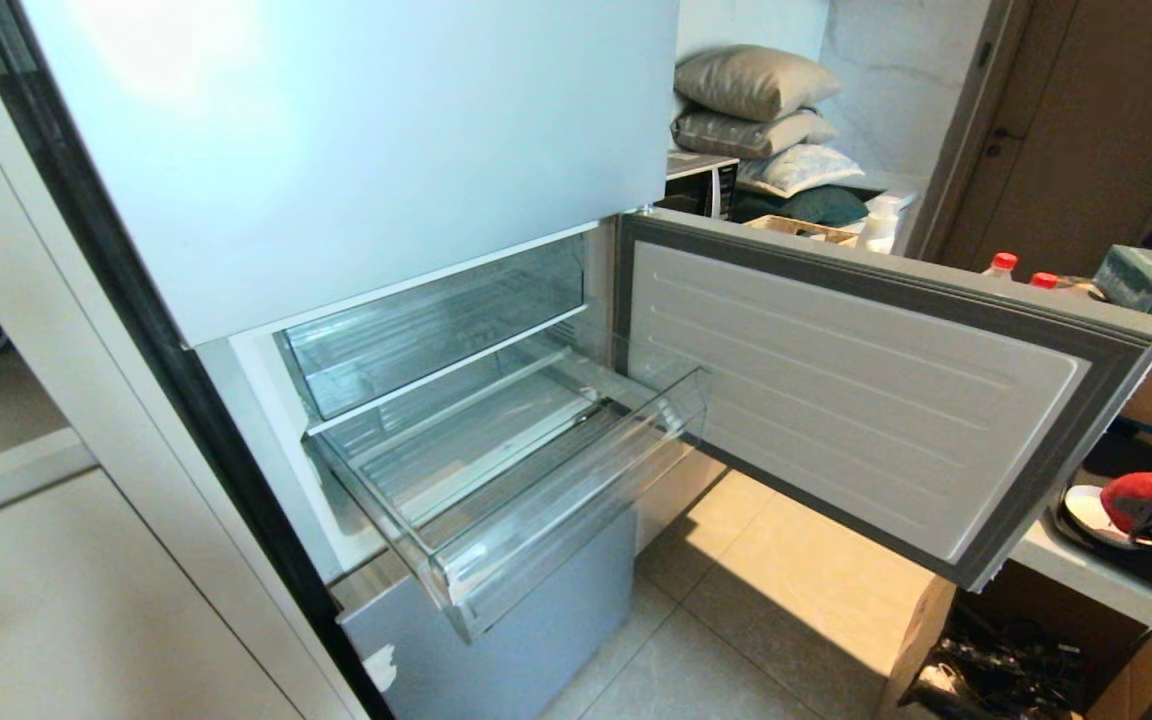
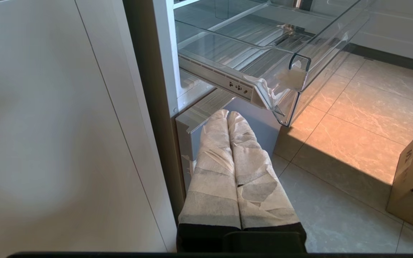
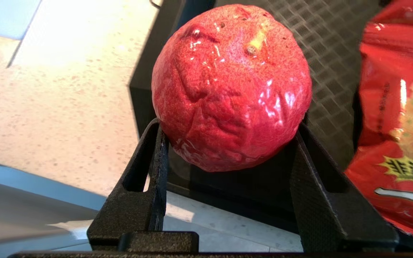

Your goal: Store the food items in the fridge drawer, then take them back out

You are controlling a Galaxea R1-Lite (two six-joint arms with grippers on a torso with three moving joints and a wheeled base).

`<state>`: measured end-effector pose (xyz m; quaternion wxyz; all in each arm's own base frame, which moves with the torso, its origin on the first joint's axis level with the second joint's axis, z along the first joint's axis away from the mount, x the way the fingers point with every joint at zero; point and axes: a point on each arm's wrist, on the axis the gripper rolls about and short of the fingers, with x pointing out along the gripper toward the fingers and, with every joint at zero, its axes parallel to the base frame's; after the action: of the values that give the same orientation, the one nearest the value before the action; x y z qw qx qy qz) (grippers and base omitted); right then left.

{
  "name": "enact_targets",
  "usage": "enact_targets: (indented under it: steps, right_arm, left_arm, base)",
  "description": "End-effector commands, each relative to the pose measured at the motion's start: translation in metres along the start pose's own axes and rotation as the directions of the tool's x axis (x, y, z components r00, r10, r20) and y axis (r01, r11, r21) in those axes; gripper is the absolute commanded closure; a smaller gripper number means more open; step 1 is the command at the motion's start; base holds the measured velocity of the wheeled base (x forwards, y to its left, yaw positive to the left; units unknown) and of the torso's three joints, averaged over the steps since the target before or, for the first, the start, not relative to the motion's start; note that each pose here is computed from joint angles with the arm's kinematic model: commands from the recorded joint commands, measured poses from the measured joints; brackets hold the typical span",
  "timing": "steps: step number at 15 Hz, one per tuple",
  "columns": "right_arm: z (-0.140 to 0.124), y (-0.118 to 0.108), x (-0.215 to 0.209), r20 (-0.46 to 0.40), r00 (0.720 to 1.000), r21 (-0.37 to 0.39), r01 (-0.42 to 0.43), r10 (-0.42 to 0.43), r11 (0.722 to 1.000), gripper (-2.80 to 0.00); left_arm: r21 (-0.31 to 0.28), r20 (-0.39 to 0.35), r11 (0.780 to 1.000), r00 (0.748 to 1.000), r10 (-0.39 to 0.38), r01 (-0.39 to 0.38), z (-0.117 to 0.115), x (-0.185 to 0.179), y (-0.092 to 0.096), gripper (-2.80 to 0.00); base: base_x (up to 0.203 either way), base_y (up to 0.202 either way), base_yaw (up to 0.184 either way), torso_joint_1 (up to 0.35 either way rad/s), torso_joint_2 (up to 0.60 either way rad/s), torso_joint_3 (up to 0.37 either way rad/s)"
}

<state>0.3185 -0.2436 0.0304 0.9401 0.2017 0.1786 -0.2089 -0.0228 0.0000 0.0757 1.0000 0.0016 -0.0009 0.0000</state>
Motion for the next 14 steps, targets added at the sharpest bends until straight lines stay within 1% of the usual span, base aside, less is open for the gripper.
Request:
enact_targets:
  steps: [1, 6, 10, 11, 14]
  right_arm:
    - [0.006, 0.002, -0.004, 0.021, 1.000, -0.009, -0.005, 0.005, 1.000, 0.00]
    - [-0.006, 0.005, 0.008, -0.012, 1.000, -0.008, -0.015, 0.015, 1.000, 0.00]
    - [-0.008, 0.004, 0.010, -0.018, 1.000, -0.014, -0.015, 0.015, 1.000, 0.00]
    - [-0.009, 0.004, 0.010, -0.020, 1.000, -0.014, -0.015, 0.015, 1.000, -2.80]
    - [-0.008, 0.005, 0.009, -0.018, 1.000, -0.011, -0.015, 0.015, 1.000, -2.80]
  left_arm:
    - [0.000, -0.003, 1.000, 1.000, 0.000, 0.000, 0.000, 0.000, 0.000, 0.00]
    - [0.000, -0.003, 1.000, 1.000, 0.000, 0.000, 0.000, 0.000, 0.000, 0.00]
    - [0.000, -0.002, 1.000, 1.000, 0.000, 0.000, 0.000, 0.000, 0.000, 0.00]
    - [0.000, -0.001, 1.000, 1.000, 0.000, 0.000, 0.000, 0.000, 0.000, 0.00]
    - [0.000, -0.002, 1.000, 1.000, 0.000, 0.000, 0.000, 0.000, 0.000, 0.00]
  base:
    - [0.000, 0.000, 0.000, 0.000, 0.00, 0.000]
    - [0.000, 0.000, 0.000, 0.000, 0.00, 0.000]
    - [0.000, 0.000, 0.000, 0.000, 0.00, 0.000]
    - [0.000, 0.000, 0.000, 0.000, 0.00, 0.000]
    - [0.000, 0.000, 0.000, 0.000, 0.00, 0.000]
